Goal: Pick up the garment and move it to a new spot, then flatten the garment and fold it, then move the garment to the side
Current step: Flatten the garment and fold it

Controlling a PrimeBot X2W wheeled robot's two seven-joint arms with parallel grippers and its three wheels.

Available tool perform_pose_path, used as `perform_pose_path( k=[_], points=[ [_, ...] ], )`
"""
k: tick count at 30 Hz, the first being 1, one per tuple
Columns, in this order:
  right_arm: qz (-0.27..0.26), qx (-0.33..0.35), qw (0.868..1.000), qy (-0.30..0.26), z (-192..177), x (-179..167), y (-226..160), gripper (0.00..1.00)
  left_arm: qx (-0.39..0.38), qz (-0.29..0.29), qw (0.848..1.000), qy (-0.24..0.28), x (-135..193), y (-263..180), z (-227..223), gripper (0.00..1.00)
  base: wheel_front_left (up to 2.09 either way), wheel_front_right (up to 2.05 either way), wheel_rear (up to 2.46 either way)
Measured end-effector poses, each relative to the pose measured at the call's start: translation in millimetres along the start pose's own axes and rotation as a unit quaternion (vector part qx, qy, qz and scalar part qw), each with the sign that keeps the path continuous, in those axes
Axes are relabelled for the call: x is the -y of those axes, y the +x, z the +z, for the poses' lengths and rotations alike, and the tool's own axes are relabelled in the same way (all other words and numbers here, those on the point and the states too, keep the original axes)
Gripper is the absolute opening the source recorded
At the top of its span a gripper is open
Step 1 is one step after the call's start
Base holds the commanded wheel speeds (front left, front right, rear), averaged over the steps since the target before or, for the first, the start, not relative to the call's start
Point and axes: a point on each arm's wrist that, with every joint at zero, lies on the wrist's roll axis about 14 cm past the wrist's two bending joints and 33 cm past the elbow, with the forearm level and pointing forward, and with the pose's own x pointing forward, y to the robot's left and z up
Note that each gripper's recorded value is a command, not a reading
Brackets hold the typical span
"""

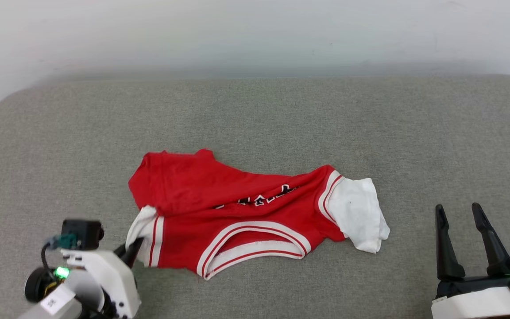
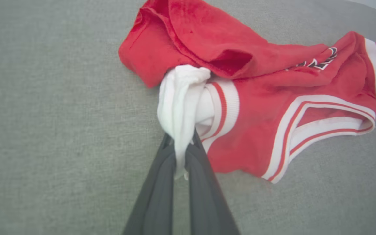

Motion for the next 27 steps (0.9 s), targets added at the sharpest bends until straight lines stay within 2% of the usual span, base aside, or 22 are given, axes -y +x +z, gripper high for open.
perform_pose_path(
  k=[7, 12, 13, 14, 15, 22, 23, 27],
  points=[
    [-0.003, -0.009, 1.000, -0.008, -4.1, 2.7, -5.1, 1.00, -0.072, 0.059, 0.995, -0.019, -31.5, -16.8, -60.3, 0.00, 0.00, 0.00, 0.00],
    [-0.002, -0.012, 1.000, -0.012, -5.9, 2.1, -6.1, 1.00, -0.078, 0.074, 0.994, -0.015, -37.6, -18.4, -72.9, 0.00, 0.00, 0.00, 0.00],
    [-0.001, -0.010, 1.000, -0.013, -4.7, 2.1, -6.2, 1.00, -0.069, 0.076, 0.995, -0.015, -38.1, -18.2, -70.7, 0.23, 0.00, 0.00, 0.00],
    [-0.001, -0.008, 1.000, -0.016, -3.0, 2.0, -6.2, 1.00, -0.061, 0.078, 0.995, -0.016, -37.7, -18.1, -68.6, 0.90, 0.00, 0.00, 0.00],
    [0.000, -0.004, 1.000, -0.018, -0.8, 2.1, -6.1, 1.00, -0.046, 0.080, 0.996, -0.014, -37.8, -18.0, -64.1, 1.00, 0.00, 0.00, 0.00],
    [0.011, 0.054, 0.997, -0.059, 37.2, -2.9, 4.0, 1.00, 0.062, 0.107, 0.992, 0.024, -40.7, -26.9, -18.6, 1.00, 0.00, 0.00, 0.00],
    [0.019, 0.080, 0.994, -0.075, 54.5, -7.9, 9.6, 1.00, 0.087, 0.113, 0.989, 0.036, -37.6, -30.3, -5.9, 1.00, 0.00, 0.00, 0.00],
    [0.046, 0.126, 0.985, -0.111, 85.8, -13.9, 20.8, 1.00, 0.149, 0.125, 0.979, 0.055, -27.3, -39.9, 23.6, 1.00, 0.00, 0.00, 0.00]
  ],
)
